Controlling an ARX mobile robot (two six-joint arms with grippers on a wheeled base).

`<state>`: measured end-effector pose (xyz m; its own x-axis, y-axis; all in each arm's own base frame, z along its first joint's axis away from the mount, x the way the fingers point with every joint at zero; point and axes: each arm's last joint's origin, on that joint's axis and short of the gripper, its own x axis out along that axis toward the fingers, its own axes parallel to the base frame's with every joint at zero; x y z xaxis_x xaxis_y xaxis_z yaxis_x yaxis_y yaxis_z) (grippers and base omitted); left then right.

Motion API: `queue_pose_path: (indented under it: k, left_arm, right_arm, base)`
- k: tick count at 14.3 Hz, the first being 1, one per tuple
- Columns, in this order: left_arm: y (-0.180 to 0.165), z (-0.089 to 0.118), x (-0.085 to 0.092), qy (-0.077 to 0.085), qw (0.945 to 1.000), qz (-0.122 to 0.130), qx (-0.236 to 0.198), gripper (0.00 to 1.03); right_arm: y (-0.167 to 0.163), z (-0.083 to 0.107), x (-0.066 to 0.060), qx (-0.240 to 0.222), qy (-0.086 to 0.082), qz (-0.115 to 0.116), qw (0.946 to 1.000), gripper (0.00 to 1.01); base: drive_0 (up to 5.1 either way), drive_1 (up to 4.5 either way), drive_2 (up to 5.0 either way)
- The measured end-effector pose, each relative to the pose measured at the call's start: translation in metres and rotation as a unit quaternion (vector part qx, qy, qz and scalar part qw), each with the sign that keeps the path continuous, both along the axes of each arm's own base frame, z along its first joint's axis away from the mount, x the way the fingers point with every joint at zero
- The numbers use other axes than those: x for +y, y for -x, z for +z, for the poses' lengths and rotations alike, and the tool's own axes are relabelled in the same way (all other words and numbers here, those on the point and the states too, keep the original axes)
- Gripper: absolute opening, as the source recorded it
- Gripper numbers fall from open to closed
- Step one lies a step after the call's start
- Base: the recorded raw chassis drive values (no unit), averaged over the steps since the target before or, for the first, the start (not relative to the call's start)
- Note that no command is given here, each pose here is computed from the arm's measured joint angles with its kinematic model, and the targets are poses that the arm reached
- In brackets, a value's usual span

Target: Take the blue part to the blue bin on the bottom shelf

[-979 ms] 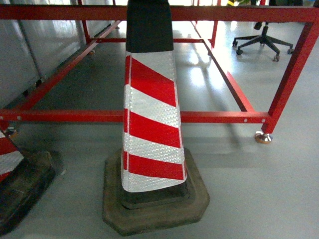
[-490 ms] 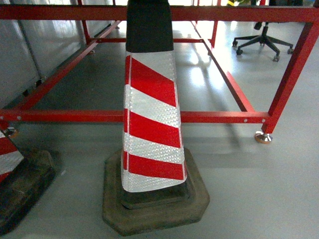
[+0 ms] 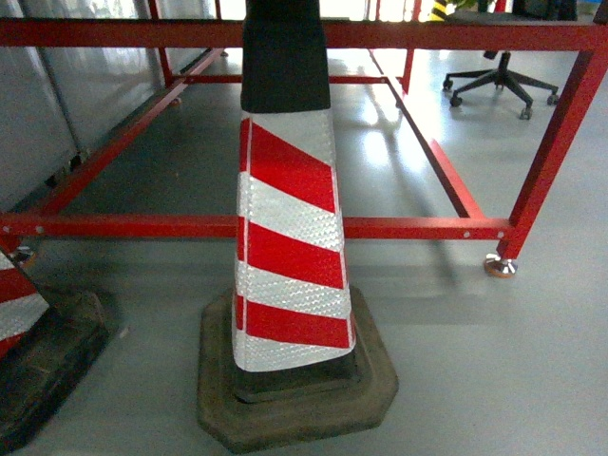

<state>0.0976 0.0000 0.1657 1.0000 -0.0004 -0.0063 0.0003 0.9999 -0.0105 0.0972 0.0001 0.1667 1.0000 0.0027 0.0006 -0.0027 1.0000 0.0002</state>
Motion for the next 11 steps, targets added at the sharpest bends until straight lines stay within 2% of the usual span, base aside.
queue_pose_path:
  k: [11]
  left_arm:
    - [0.0, 0.0005, 0.0, -0.005, 1.0, 0.0, -0.002, 0.98]
  right_arm:
    - [0.0, 0.0001, -0.0001, -0.001, 0.0, -0.001, 1.0, 0.98]
  base:
    - [0.0, 0.0, 0.0]
